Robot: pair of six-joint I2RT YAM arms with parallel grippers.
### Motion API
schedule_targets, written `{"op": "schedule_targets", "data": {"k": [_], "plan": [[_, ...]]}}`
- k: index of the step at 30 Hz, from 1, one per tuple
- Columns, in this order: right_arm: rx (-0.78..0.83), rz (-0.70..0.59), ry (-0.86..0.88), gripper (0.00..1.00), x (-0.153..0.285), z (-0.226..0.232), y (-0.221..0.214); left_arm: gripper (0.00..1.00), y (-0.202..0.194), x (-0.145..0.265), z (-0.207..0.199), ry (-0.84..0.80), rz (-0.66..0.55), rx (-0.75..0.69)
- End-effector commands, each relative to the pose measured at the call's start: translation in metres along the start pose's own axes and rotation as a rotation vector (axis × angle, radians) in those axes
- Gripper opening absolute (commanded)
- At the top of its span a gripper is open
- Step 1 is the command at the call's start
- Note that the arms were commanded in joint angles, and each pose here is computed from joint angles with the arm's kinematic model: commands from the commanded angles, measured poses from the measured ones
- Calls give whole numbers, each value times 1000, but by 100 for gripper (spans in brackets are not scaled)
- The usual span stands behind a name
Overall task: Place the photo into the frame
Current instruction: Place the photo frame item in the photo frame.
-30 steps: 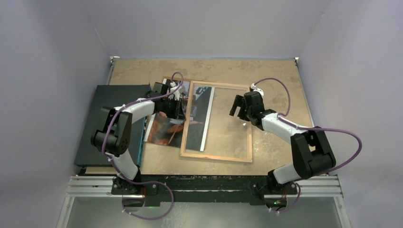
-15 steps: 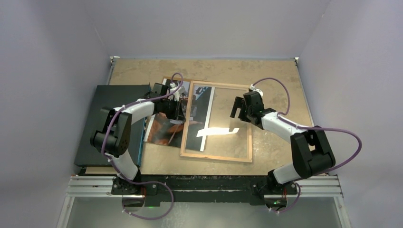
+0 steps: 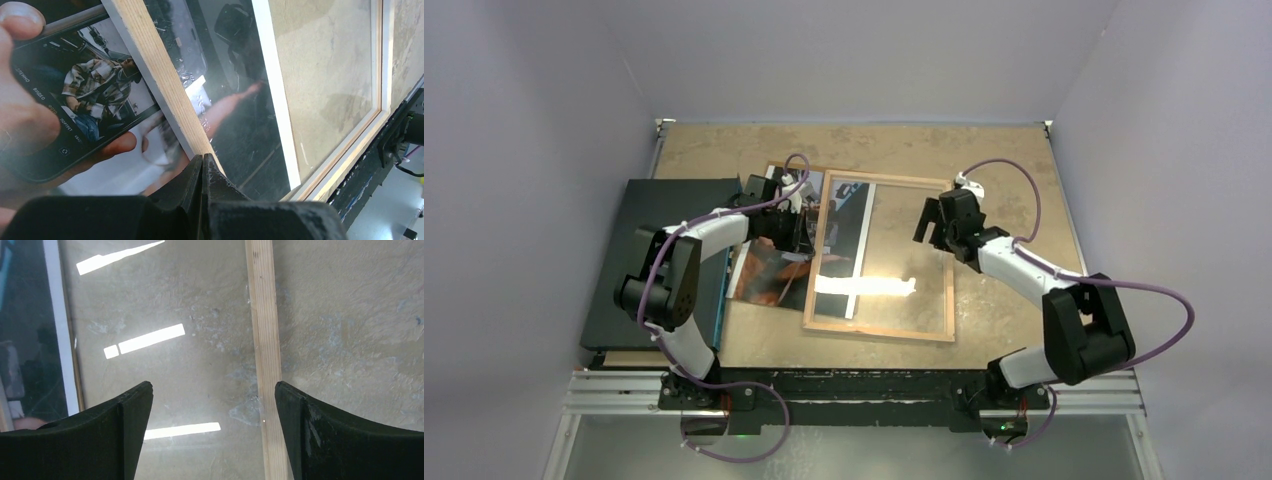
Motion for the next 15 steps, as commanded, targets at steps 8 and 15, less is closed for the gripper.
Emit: {"op": "schedule_targets", "data": {"k": [8, 15], "plan": [[-87, -222, 96, 43, -4, 47, 75, 0, 14, 10, -2, 4, -47, -45], [-100, -250, 50, 17, -45, 57, 112, 0, 12, 8, 2, 20, -42, -56]]}}
Point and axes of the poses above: each gripper's point midway between its finger pads, its own x axis back along the fingers, its own z axis along the line the jaws close on, y = z × x, the point moved 5 cm from there along x, back along the fingers, and after that the axes turned 3 degrees about -x, right-handed, at the moved point
